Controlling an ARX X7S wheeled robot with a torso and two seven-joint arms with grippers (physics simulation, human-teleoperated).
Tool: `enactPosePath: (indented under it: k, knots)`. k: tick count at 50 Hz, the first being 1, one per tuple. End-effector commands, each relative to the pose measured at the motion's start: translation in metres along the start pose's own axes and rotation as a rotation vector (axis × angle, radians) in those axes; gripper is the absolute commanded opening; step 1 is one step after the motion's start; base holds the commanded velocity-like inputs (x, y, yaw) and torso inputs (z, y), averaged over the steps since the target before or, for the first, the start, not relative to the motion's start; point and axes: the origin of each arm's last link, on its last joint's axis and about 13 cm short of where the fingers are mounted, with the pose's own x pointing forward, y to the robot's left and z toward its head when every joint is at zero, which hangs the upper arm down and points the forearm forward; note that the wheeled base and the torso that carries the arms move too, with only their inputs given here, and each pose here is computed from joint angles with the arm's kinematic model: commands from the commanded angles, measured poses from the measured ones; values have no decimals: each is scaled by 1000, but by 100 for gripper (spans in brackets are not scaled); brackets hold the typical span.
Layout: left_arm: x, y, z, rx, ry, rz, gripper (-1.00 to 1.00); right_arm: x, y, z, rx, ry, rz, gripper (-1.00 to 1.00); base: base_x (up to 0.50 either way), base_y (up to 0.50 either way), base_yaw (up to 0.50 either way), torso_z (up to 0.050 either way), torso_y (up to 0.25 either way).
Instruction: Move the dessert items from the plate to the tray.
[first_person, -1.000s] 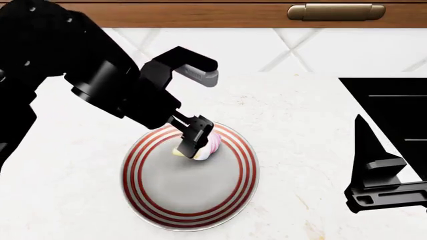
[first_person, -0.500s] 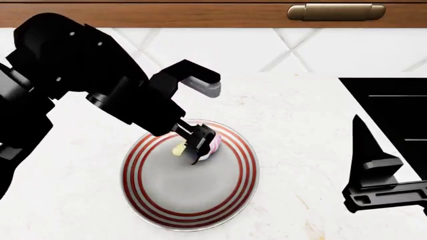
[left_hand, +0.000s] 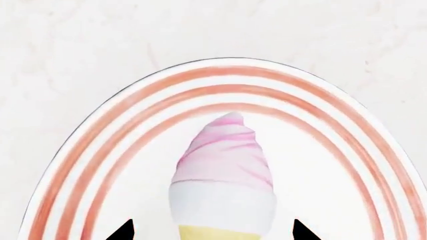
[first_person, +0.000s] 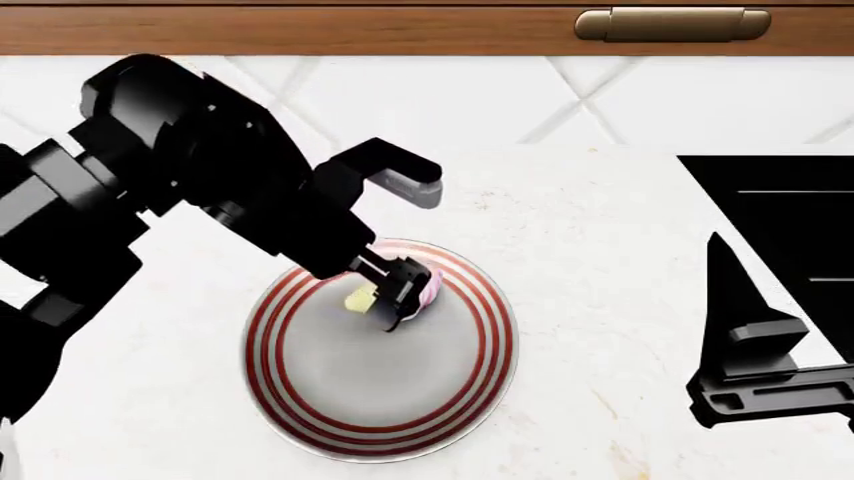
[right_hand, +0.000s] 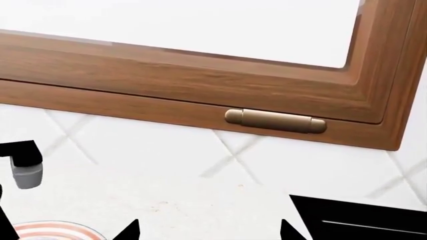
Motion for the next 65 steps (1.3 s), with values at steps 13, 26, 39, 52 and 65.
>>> enactPosePath:
  k: [13,26,39,52,65]
  knots:
    - [19,7,-2,-13,34,-7,100,0,-1,-1,2,0,-1,100,0,0,0,0,0]
    - [25,8,-2,-13,45,-19,100,0,-1,-1,2,-1,-1,100,0,0,0,0,0]
    - [26,8,-2,-20,31,-15,-100,-1,-1,-1,4,0,-3,100,0,0,0,0,0]
    - [-10,-6,-6,24,-71,-59,-100,-2,-2,0,4,1,-11,100,0,0,0,0,0]
    - [-69,-35,-33,65,-314,-107,-100,-3,0,6,3,0,-17,100,0,0,0,0,0]
